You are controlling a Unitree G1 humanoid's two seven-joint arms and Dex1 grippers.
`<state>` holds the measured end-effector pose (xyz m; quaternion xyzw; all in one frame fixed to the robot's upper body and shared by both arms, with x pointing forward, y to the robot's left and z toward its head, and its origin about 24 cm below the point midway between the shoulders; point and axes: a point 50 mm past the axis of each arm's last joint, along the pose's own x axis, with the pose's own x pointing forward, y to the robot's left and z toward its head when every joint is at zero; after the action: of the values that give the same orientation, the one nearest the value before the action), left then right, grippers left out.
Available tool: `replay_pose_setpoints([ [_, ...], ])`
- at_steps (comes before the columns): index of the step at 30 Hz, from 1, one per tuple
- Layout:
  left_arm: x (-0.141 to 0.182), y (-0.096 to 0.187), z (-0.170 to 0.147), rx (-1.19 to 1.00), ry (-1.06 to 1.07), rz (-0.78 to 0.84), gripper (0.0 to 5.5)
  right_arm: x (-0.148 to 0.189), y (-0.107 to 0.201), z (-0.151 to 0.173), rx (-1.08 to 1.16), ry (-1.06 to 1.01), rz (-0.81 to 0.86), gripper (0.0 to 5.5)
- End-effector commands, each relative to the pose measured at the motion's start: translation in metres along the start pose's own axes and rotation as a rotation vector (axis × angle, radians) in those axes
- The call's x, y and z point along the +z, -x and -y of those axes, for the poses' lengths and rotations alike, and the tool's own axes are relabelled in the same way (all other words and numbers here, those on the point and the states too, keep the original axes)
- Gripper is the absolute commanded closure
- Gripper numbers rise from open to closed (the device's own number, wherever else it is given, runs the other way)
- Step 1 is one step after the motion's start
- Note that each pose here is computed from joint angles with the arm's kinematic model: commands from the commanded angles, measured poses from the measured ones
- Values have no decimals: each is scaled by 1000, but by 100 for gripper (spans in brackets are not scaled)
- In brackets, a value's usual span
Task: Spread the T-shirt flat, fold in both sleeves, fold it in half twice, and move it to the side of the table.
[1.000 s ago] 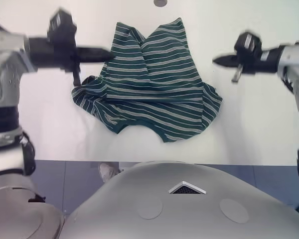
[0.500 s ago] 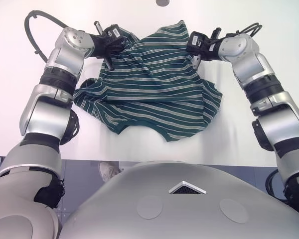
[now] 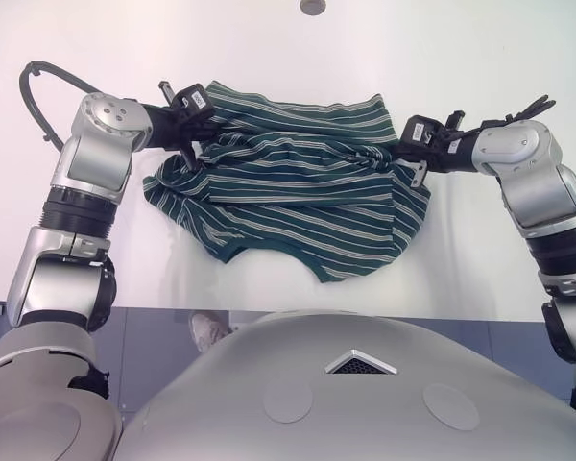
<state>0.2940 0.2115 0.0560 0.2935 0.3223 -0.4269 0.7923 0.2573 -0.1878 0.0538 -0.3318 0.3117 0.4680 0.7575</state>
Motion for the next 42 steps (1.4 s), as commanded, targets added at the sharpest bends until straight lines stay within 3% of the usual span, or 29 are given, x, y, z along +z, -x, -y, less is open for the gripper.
replay_pose_setpoints([
  [1,2,-25,-16,76,39,-72,548,-21,-28,15,-94,-113,-83,550],
  [4,27,-42,-38,177,39,-61,548,-24,-43,56,-297,-92,-159,550],
  [8,68,-47,-65,424,60,64,548,9,-46,104,-645,-23,-105,550],
  [11,93,-32,-79,533,142,324,548,48,-22,130,-902,-58,173,550],
  [14,82,-20,-71,352,123,453,548,56,-23,110,-744,-102,412,550],
  [16,65,0,-40,102,51,508,548,47,-27,67,-509,-72,457,550],
  [18,46,26,4,-165,-18,444,548,40,-22,18,-269,-77,466,550],
  [20,30,38,29,-296,-40,342,548,40,-21,-4,-158,-91,470,550],
  [26,8,42,65,-506,-74,179,548,64,-35,21,-187,-86,452,550],
  [31,-2,26,83,-543,-132,68,548,72,-61,36,-127,-93,370,550],
  [35,35,25,80,-500,-70,324,548,48,-73,44,-133,-146,259,550],
  [38,52,26,76,-471,-44,425,548,41,-79,45,-132,-144,219,550],
  [40,52,17,68,-404,-48,360,548,38,-83,47,-148,-149,190,550],
  [42,31,0,65,-337,-157,149,548,36,-87,50,-158,-173,168,550],
])
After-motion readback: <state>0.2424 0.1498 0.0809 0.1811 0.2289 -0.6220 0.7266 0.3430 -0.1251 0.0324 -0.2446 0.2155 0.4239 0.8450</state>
